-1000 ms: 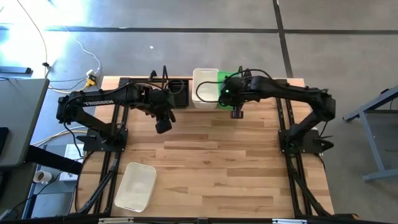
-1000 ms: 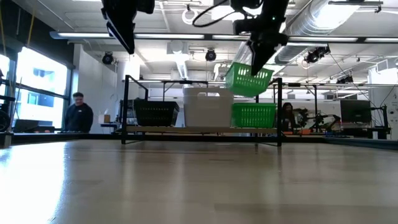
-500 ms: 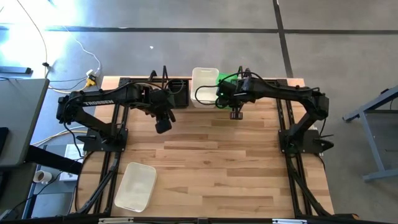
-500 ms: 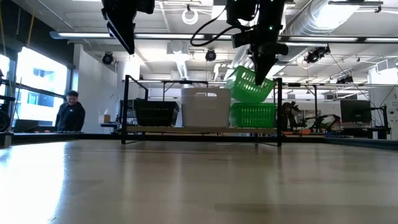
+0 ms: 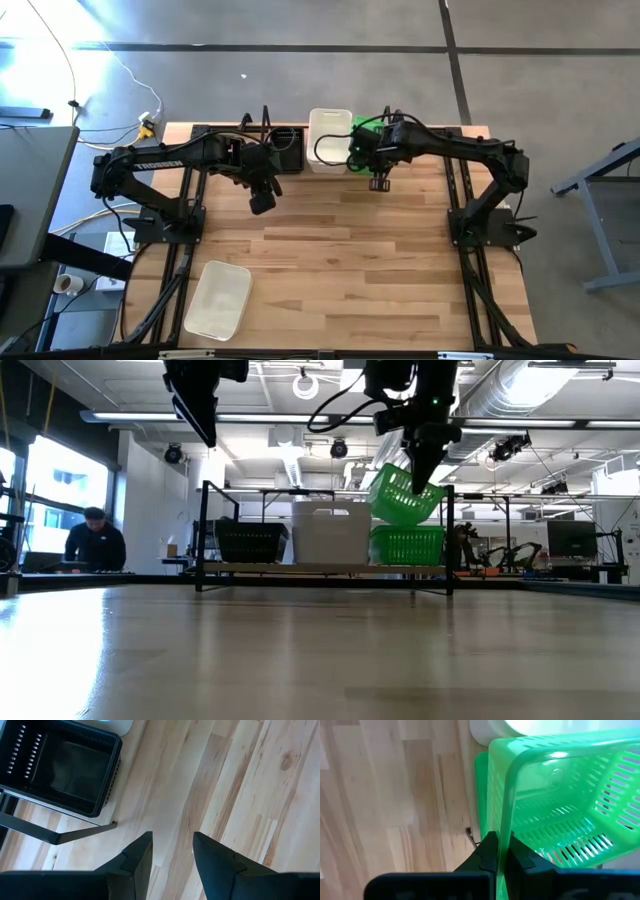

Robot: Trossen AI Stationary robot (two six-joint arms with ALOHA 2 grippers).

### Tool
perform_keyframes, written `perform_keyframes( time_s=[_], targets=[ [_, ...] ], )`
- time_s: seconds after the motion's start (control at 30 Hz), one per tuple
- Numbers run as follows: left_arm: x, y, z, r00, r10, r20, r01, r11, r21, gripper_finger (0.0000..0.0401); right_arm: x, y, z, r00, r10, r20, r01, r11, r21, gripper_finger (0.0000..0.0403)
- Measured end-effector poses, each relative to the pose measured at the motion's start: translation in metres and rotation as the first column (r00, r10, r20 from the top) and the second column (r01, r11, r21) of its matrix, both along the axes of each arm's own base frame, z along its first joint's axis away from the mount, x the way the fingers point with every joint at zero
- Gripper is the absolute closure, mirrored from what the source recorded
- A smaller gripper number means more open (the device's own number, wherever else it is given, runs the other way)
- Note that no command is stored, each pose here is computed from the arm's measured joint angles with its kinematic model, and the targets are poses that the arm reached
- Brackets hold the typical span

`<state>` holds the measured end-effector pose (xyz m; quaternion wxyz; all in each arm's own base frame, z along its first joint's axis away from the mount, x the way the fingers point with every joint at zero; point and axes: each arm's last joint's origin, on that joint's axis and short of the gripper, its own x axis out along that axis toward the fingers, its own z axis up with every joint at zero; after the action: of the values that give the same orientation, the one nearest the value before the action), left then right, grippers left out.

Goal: Stack baskets on shelf by color
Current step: Stack the green basket on top of the other green baskets on the shelf

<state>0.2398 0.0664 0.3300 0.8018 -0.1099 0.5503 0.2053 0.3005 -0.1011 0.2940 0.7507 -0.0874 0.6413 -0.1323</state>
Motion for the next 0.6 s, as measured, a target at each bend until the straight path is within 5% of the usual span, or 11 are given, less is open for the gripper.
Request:
perform_keyframes(
  time_s=[0.37, 0.6],
  targets=[
    [0.000, 0.000, 0.000, 1.000, 0.000, 0.000, 0.000, 1.000, 0.000, 0.0270, 0.009, 0.000, 0.018, 0.998, 0.040, 0.043, -0.039, 0.999, -0.037, 0.0403],
    [0.000, 0.000, 0.000, 1.000, 0.000, 0.000, 0.000, 1.000, 0.000, 0.0270, 0.020, -0.004, 0.023, 0.994, 0.026, -0.110, -0.024, 0.999, 0.022, 0.0403]
  ],
)
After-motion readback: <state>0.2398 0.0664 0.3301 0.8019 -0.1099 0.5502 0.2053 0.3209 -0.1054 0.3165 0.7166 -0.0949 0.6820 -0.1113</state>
